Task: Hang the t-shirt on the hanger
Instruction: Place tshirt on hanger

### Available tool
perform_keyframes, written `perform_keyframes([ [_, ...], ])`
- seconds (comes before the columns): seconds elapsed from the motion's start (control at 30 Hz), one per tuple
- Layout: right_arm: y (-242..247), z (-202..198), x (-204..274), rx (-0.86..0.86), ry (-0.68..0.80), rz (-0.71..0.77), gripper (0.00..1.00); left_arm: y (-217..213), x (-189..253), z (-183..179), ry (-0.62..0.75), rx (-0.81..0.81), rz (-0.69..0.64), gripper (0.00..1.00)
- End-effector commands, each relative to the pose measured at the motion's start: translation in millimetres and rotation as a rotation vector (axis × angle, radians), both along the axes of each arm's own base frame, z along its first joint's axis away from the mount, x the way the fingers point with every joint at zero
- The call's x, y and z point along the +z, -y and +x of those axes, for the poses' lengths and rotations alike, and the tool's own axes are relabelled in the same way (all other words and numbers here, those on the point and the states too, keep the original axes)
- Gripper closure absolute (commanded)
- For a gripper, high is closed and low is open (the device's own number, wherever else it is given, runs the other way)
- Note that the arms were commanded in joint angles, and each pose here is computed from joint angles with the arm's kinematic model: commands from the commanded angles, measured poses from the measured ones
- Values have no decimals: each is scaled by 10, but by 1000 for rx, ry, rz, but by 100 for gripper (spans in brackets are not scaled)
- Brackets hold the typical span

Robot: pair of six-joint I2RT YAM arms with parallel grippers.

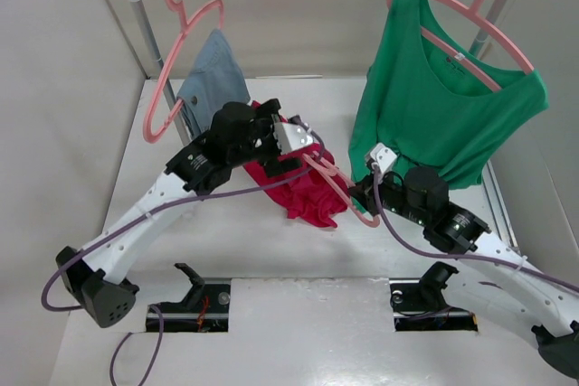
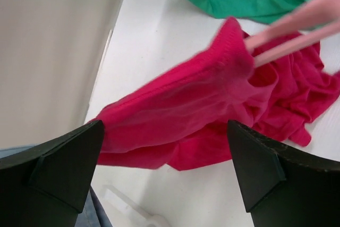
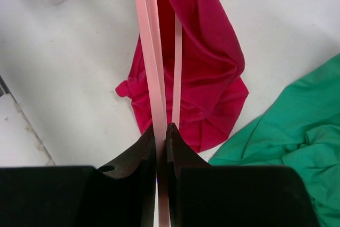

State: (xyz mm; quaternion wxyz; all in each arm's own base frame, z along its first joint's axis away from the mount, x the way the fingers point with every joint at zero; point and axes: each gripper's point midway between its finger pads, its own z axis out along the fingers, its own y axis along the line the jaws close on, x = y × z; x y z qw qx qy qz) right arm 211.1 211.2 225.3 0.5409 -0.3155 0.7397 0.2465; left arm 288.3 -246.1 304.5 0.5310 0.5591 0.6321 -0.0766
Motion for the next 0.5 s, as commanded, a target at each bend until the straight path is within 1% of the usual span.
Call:
perform_keyframes([
  [0.0,0,80,162,-28,46,49,100,93,272,-90,246,-174,0,1],
  [0.03,-12,67,163,-14,50,45,100,93,241,-69,286,-195,36,1],
  [0.07,-23,80,188,-13,51,46,100,120,208,-60,288,-212,48,1],
  [0.17,-49,59,233,10,61,50,100,156,67,-21,264,-254,125,1],
  [0.2,-70,54,208,20,53,46,100,196,-77,31,233,-268,162,1],
  [0.3,-106,49,273,48,72,42,100,254,-244,139,209,-272,204,1],
  [0.4,-164,42,296,81,73,38,100,302,-286,134,218,-312,217,1],
  [0.43,-166,44,245,81,58,25,100,299,-351,139,216,-328,244,3],
  [0.47,-169,48,296,81,66,32,100,306,-435,121,196,-348,262,11],
])
